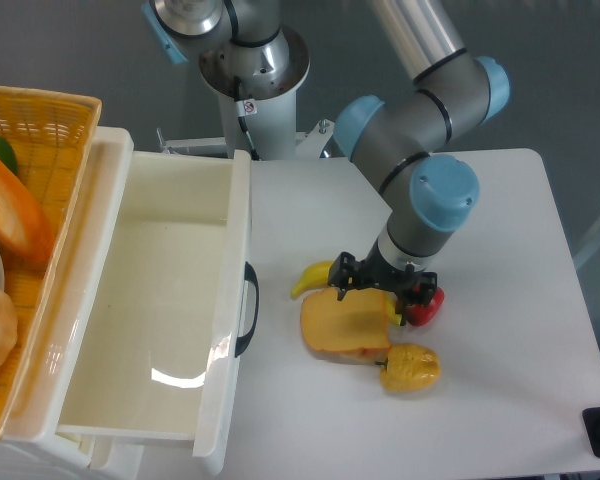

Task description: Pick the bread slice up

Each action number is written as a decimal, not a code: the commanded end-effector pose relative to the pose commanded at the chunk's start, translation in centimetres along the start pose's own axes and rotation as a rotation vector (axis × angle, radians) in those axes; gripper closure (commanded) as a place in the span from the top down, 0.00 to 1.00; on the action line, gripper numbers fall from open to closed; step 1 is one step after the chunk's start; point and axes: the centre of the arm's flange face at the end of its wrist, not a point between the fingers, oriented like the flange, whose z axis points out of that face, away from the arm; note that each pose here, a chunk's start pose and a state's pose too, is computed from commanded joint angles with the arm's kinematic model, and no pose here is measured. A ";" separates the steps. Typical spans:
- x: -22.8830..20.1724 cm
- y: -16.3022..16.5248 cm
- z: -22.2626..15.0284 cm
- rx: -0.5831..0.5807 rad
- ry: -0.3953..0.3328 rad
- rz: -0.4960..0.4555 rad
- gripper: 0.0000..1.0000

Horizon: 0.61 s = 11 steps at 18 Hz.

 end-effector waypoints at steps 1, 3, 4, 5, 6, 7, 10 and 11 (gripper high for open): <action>-0.2 -0.2 -0.3 0.006 -0.005 0.000 1.00; -0.3 -0.1 0.1 -0.001 0.001 -0.003 1.00; -0.3 -0.2 0.2 -0.002 0.002 -0.005 1.00; -0.3 -0.1 0.7 -0.006 0.006 -0.011 1.00; -0.4 -0.1 1.1 -0.011 0.013 -0.012 1.00; -0.2 -0.1 1.3 -0.013 0.015 -0.007 1.00; 0.1 -0.2 1.7 -0.019 0.021 0.001 1.00; 0.2 -0.1 2.2 -0.025 0.026 0.003 1.00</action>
